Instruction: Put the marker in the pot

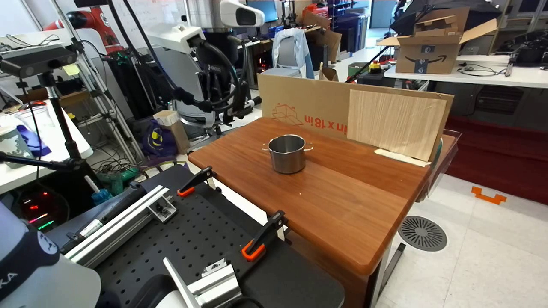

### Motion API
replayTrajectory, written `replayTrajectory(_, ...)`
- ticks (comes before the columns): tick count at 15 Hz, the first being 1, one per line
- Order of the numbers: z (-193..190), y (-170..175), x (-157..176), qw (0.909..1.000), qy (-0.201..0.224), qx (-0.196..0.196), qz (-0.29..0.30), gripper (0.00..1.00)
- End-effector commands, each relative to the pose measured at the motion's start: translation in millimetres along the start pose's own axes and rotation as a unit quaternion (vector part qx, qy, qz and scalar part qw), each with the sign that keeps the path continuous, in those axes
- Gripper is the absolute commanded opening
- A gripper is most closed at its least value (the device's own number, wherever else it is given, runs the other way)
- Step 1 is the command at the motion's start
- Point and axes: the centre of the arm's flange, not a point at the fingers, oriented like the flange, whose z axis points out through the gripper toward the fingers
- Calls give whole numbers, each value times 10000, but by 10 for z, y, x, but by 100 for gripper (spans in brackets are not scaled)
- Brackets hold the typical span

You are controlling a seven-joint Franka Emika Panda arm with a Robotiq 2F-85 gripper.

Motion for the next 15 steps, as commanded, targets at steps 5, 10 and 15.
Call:
replayTrajectory(5, -32, 402, 294, 9923, -1145, 182, 444, 7)
replayTrajectory(10, 185, 552, 671, 9832, -1705, 251, 601, 7)
replayTrajectory(15, 383, 639, 987, 9733, -2174, 303, 669, 7)
